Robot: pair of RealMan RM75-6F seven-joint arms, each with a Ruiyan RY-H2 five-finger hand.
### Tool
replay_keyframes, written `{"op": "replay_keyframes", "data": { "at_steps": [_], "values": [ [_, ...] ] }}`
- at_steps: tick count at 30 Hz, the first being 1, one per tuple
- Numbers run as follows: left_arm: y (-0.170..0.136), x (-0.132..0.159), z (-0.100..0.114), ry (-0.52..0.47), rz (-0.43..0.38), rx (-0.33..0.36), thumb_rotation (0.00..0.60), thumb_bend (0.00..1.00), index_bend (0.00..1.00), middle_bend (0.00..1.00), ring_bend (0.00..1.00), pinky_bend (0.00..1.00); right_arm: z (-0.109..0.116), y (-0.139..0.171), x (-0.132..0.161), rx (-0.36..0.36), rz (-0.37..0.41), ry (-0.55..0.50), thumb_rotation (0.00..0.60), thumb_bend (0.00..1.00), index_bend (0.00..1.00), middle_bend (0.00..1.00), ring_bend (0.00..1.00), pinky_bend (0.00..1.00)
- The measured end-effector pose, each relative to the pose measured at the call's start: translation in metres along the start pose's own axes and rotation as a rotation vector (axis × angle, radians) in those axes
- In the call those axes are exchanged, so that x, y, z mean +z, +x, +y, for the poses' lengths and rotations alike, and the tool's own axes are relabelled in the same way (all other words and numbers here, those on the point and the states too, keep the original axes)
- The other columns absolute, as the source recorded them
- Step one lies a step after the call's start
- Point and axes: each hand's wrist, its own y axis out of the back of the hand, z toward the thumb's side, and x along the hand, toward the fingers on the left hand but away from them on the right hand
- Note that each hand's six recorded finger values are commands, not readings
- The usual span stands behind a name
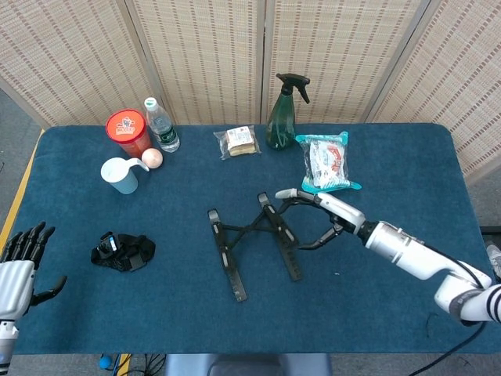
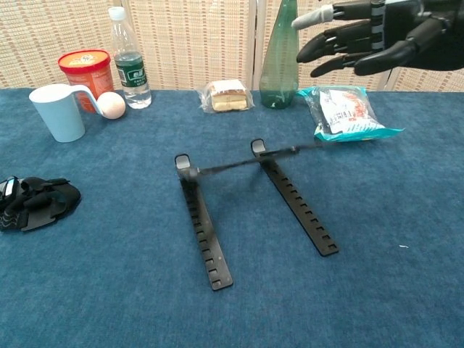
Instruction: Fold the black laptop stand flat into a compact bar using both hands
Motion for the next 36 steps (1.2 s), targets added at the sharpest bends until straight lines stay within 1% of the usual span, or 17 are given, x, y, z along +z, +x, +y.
{"op": "replay_keyframes", "data": {
  "at_steps": [2,4,7,10,12,16,18,21,24,26,29,31,36],
  "values": [
    [0.007,0.002,0.002,0.006,-0.020,-0.004,0.600,0.23,0.06,0.00,0.00,0.00,0.002,0.011,0.003,0.005,0.001,0.004,0.600,0.00,0.19,0.33,0.13,0.15],
    [0.014,0.005,0.002,0.013,-0.042,-0.010,0.600,0.23,0.06,0.00,0.00,0.00,0.003,0.015,0.003,0.004,-0.003,0.029,0.600,0.00,0.19,0.33,0.13,0.15],
    [0.026,0.011,0.001,0.027,-0.084,-0.028,0.600,0.23,0.06,0.00,0.00,0.00,0.003,0.020,0.000,-0.001,-0.017,0.123,0.600,0.00,0.19,0.32,0.13,0.15],
    [0.040,0.019,-0.004,0.042,-0.138,-0.058,0.600,0.23,0.06,0.00,0.00,0.00,0.001,0.023,-0.003,-0.004,-0.033,0.265,0.600,0.00,0.19,0.31,0.13,0.15],
    [0.050,0.025,-0.008,0.048,-0.175,-0.080,0.600,0.23,0.06,0.01,0.00,0.00,-0.001,0.025,-0.005,-0.006,-0.043,0.381,0.600,0.00,0.17,0.29,0.13,0.15],
    [0.079,0.047,-0.022,0.068,-0.278,-0.135,0.600,0.23,0.06,0.00,0.00,0.00,-0.008,0.028,-0.009,-0.015,-0.053,0.599,0.600,0.00,0.13,0.26,0.13,0.15],
    [0.092,0.058,-0.029,0.077,-0.321,-0.158,0.600,0.20,0.06,0.00,0.00,0.00,-0.013,0.029,-0.011,-0.019,-0.057,0.708,0.600,0.00,0.09,0.24,0.13,0.15],
    [0.110,0.077,-0.044,0.091,-0.384,-0.193,0.600,0.17,0.06,0.00,0.00,0.00,-0.021,0.029,-0.017,-0.020,-0.060,0.855,0.600,0.00,0.01,0.20,0.09,0.15],
    [0.125,0.096,-0.059,0.093,-0.431,-0.214,0.600,0.17,0.05,0.00,0.00,0.00,-0.032,0.028,-0.024,-0.012,-0.057,0.982,0.600,0.00,0.00,0.14,0.03,0.11],
    [0.134,0.109,-0.070,0.090,-0.459,-0.226,0.600,0.17,0.04,0.00,0.00,0.00,-0.042,0.026,-0.030,-0.005,-0.050,1.056,0.600,0.00,0.00,0.11,0.01,0.08],
    [0.145,0.127,-0.083,0.089,-0.492,-0.238,0.600,0.17,0.02,0.00,0.00,0.00,-0.056,0.021,-0.038,0.002,-0.033,1.136,0.600,0.00,0.00,0.06,0.00,0.03],
    [0.151,0.139,-0.091,0.086,-0.511,-0.244,0.600,0.17,0.01,0.00,0.00,0.00,-0.064,0.018,-0.043,0.002,-0.021,1.170,0.600,0.00,0.00,0.03,0.00,0.01],
    [0.162,0.162,-0.106,0.060,-0.540,-0.264,0.600,0.17,0.01,0.00,0.00,0.00,-0.077,0.014,-0.055,-0.016,0.008,1.248,0.600,0.00,0.00,0.00,0.00,0.00]
  ]
}}
